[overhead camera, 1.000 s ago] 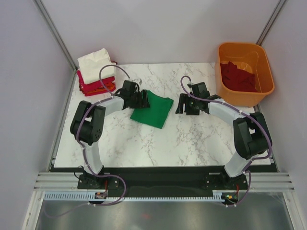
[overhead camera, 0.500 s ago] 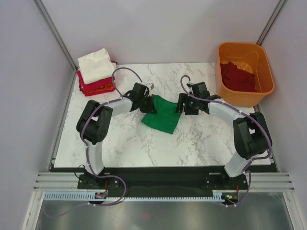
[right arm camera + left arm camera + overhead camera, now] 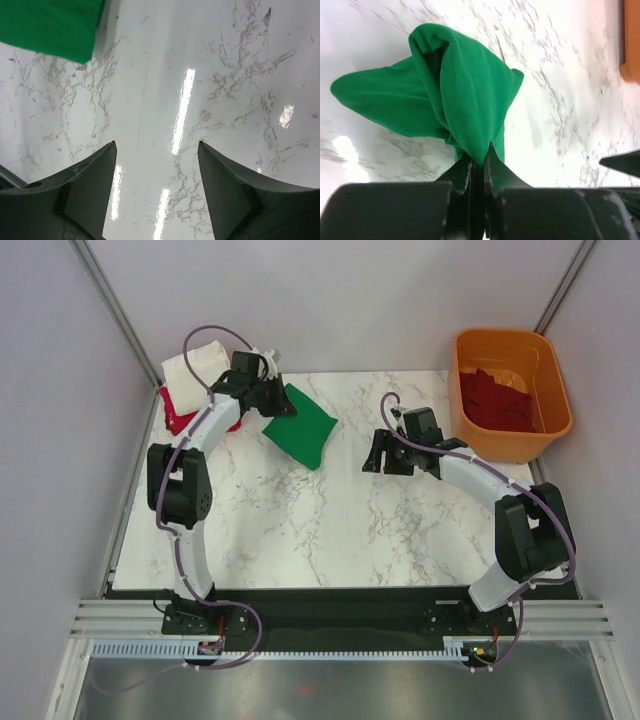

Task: Fold and stack the t-shirts
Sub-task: Neatly place the folded tshirt to the corner

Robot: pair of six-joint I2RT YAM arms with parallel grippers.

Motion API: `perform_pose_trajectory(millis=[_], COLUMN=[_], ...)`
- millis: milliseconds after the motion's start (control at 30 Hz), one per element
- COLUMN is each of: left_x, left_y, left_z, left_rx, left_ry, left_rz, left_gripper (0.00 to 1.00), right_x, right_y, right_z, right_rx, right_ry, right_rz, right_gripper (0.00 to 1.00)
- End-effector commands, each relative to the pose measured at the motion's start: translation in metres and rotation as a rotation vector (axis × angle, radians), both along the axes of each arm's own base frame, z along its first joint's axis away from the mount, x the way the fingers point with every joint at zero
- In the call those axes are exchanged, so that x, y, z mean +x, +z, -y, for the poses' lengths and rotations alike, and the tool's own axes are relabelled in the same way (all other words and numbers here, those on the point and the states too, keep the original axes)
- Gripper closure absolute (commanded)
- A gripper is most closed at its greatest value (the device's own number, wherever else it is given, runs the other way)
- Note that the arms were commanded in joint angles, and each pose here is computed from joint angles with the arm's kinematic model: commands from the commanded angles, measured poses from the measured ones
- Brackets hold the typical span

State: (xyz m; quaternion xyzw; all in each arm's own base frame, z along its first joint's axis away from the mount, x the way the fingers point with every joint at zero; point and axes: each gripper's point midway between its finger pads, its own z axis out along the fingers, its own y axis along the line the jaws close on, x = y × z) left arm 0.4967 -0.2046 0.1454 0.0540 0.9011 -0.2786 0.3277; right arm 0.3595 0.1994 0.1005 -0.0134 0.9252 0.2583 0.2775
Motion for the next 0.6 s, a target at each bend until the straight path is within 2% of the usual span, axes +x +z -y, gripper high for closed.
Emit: perform_pose_trajectory(millis=[0, 233, 367, 567], left_x=[0.012, 0.048, 0.061, 0.08], left_y=[0.01, 0.046, 0.073, 0.135], left_z=[-0.018, -0.053, -0.065, -0.075], left_rx=[0.023, 0.053, -0.007, -0.042], left_ry=[-0.023, 0.007, 0.012, 0.021], left_rz=[-0.016, 0.049, 0.091, 0.252], left_gripper=[0.98, 0.98, 0.98, 0.98], right_x=[-0.002, -0.006, -0.007, -0.006], right_y=[0.017, 0.026, 0.028, 0.031], right_z=[-0.005, -0.011, -0.013, -0.014], right_rx=[0.042, 0.087, 0.101, 0.114], right_ry=[0.014, 0.034, 0.04, 0.04], right_rz=[0.049, 0.067, 0.071, 0.079], right_gripper=[0.26, 0.26, 0.26, 0.26])
